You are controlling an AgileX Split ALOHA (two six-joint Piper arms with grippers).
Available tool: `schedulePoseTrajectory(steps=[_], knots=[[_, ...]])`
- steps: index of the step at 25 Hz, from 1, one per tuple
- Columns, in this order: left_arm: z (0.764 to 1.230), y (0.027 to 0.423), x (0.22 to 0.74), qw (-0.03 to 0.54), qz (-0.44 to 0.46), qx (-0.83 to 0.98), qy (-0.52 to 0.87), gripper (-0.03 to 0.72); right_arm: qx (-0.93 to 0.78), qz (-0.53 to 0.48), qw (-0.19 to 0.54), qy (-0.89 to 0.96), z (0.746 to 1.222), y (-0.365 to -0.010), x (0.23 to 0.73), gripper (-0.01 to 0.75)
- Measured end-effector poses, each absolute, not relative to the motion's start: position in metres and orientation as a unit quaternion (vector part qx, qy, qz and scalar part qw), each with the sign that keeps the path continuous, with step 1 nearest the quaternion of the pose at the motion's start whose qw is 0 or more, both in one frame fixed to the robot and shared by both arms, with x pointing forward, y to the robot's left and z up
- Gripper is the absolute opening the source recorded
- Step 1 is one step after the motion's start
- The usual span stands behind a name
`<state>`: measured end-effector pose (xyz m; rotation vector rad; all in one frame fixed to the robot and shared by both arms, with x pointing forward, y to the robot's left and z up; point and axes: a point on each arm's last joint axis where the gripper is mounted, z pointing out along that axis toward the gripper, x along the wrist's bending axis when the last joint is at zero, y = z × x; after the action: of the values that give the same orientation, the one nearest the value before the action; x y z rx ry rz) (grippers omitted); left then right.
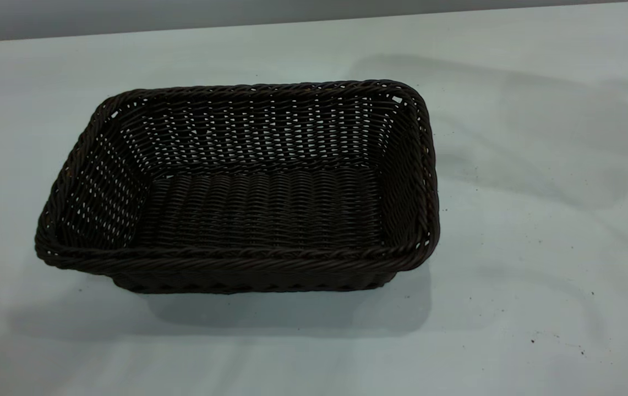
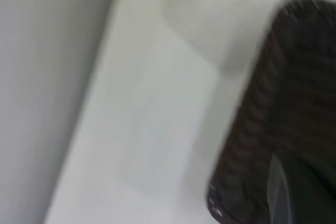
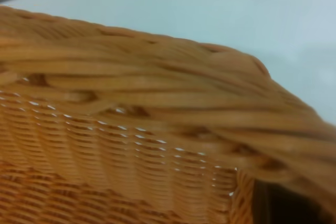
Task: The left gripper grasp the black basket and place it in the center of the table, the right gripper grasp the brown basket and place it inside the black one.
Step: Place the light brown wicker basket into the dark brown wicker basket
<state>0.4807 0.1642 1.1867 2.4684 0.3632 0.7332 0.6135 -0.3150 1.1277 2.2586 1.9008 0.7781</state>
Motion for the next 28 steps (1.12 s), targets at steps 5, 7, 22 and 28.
schedulePoseTrajectory(steps=[5, 7, 22, 28], knots=[[1.213, 0.173, 0.467, 0.322, 0.324, 0.874, 0.166, -0.001, 0.724, 0.262, -0.016, 0.638, 1.111, -0.284, 0.611, 0.120], [1.216, 0.174, 0.466, 0.326, 0.333, 0.868, 0.171, -0.001, 0.714, 0.255, -0.029, 0.651, 1.105, -0.268, 0.608, 0.120], [1.229, 0.181, 0.475, 0.335, 0.412, 0.826, 0.192, -0.001, 0.670, 0.189, -0.145, 0.703, 1.061, -0.165, 0.569, 0.120], [1.229, 0.181, 0.475, 0.335, 0.412, 0.826, 0.192, -0.001, 0.672, 0.176, -0.173, 0.698, 1.044, -0.155, 0.574, 0.119]])
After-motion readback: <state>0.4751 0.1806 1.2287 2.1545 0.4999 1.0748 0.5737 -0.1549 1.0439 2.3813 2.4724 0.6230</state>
